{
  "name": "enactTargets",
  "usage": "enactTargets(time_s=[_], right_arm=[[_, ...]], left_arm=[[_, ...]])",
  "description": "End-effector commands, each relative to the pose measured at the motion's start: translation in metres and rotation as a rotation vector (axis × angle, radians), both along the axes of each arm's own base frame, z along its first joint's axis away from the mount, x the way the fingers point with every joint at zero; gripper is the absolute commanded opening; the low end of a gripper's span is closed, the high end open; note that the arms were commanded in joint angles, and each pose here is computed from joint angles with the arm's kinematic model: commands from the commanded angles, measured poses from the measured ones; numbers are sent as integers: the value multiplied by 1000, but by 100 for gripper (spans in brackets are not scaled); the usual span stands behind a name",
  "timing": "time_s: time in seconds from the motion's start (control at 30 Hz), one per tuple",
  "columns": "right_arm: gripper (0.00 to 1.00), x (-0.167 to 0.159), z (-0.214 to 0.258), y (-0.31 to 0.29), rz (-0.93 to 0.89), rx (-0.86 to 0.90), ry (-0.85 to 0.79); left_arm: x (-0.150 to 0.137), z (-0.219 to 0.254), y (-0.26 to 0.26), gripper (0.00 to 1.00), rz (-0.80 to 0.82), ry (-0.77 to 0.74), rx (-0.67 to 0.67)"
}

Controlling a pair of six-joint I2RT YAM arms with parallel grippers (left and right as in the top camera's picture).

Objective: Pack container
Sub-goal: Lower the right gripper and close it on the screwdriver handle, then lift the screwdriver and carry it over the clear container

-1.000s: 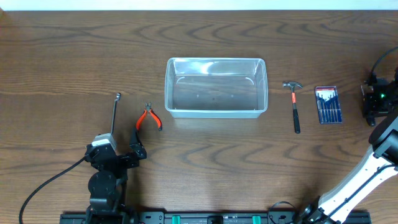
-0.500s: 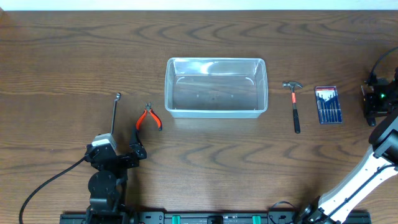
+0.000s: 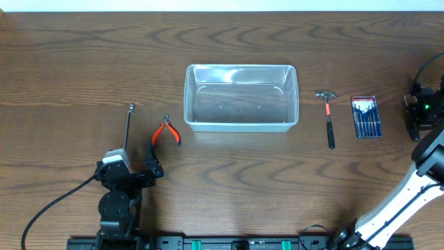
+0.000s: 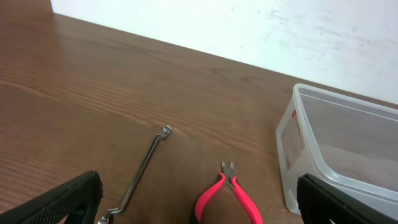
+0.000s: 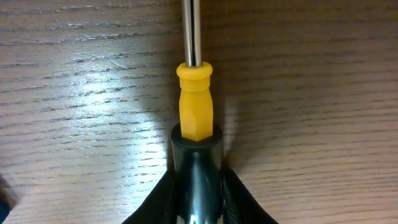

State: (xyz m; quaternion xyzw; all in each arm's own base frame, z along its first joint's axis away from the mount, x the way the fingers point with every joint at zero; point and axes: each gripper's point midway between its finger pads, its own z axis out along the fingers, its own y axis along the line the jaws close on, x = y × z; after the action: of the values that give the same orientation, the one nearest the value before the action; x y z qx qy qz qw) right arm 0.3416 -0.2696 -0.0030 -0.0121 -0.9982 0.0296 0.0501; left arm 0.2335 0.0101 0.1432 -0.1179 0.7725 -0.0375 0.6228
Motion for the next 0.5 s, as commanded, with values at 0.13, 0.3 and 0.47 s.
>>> enactTargets(time_s=[0.13,0.3,0.47], right_arm=[[1,-5,-11,-2,-32,4,23],[1,-1,-10,2,-36,9,12],[1,11,-4,8,-14,6,-4]], left_arm=[[0,-13,0,98,0,30,18],[0,-13,0,98,0,30,18],[0,-13,0,98,0,30,18]])
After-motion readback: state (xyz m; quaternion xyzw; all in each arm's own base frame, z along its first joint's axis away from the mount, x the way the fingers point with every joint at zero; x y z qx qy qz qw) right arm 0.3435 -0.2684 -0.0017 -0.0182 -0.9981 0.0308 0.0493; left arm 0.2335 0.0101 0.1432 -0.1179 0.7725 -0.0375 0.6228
